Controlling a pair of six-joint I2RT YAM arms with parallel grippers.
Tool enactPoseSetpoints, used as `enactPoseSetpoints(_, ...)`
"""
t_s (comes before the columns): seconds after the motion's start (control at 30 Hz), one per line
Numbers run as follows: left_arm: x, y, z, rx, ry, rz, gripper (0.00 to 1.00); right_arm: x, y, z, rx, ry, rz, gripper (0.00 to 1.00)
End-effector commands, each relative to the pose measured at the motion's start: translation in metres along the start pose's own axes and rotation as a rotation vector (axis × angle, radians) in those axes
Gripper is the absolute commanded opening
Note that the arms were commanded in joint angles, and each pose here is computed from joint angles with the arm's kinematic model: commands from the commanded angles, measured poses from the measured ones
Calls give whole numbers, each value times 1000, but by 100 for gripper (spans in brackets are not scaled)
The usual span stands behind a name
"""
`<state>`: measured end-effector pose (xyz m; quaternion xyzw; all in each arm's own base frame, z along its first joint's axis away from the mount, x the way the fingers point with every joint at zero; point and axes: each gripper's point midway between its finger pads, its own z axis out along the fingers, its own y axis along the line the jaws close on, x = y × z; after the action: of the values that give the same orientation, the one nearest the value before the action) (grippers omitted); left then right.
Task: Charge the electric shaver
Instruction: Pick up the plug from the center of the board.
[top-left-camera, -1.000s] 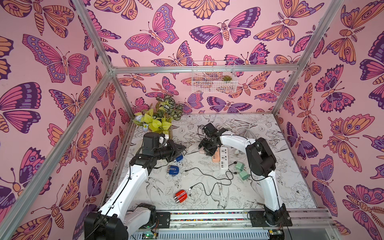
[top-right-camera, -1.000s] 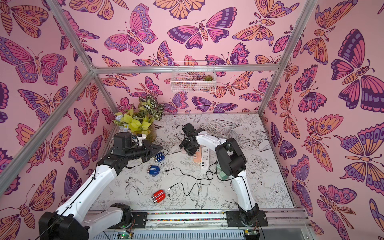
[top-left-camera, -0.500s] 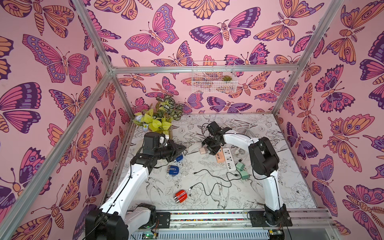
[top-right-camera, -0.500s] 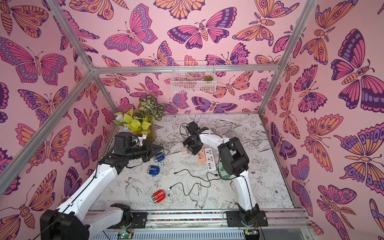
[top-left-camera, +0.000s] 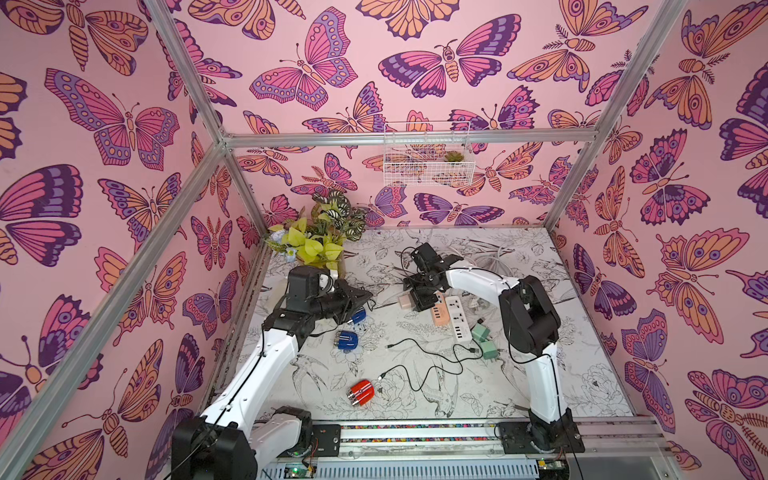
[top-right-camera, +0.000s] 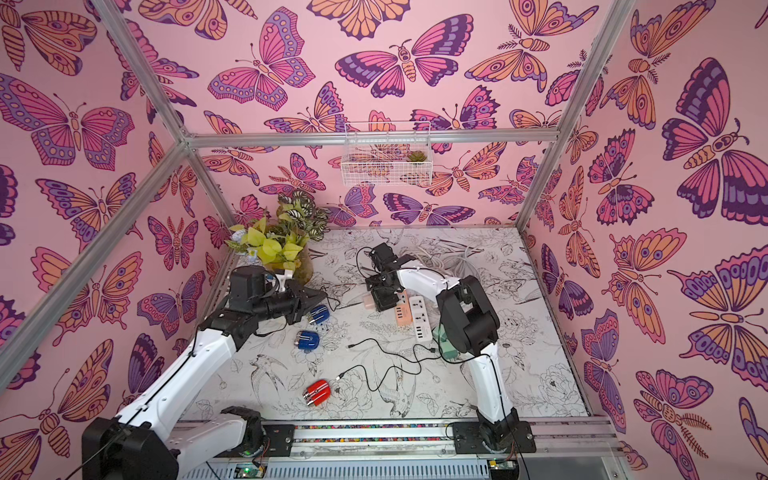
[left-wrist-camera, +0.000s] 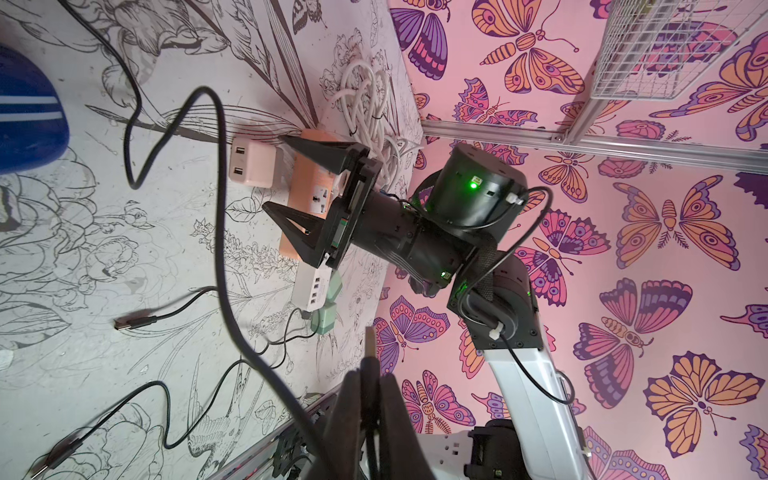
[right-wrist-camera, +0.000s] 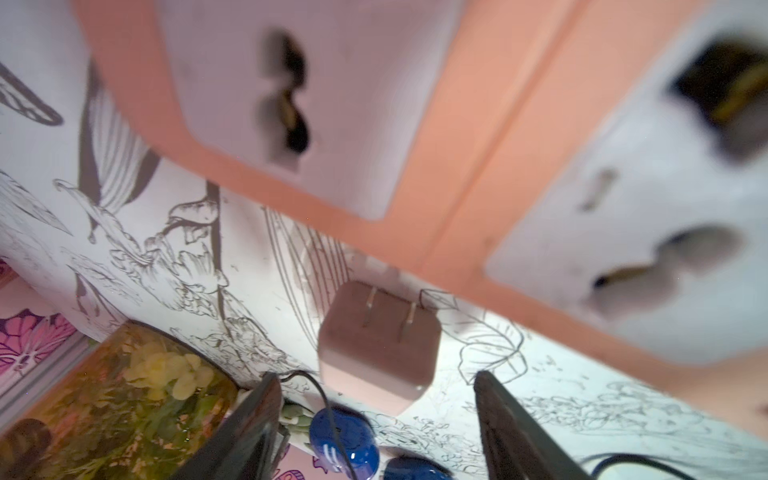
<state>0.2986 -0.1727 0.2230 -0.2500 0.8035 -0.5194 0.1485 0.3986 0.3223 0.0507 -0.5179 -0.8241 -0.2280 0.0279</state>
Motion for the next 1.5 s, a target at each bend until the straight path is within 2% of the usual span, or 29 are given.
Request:
enactPoseSetpoints(0.0,-1,4,0,4,-4,-3,0,-9,-6,8,76,-51,86,74)
enactPoseSetpoints(0.17,-2,5,0,3,-6,-4,0,-11,-20,6,194,-105,116,70)
enactPoseSetpoints(0.27,-2,4,1,4,-6,-2,0,-12,-29,5,251,-134,130,71)
enactPoseSetpoints(0.7,-3,5,2,3,-5,-7,0,-13,-25,34,274,-122,97,71)
enactPoseSetpoints(0.87,-4,4,3,1,-6,-8,0,-14,-25,35,270,-134,110,56)
enactPoseSetpoints(1.03,-5,3,3,1,-5,-10,0,-9,-22,32,261,-107,105,34)
enactPoseSetpoints(1.1,-5,3,3,3,-8,-12,0,-5,-13,24,223,-83,86,28)
enactPoseSetpoints(1.2,-6,-1,4,22,-11,-21,0,-3,14,2,82,-54,18,23)
enactPoseSetpoints(1.33,-12,-11,8,62,-17,-39,0,-7,48,-48,-185,-34,-90,14)
enactPoseSetpoints(1.47,-18,-25,19,104,-22,-50,0,-1,61,-99,-432,27,-189,13)
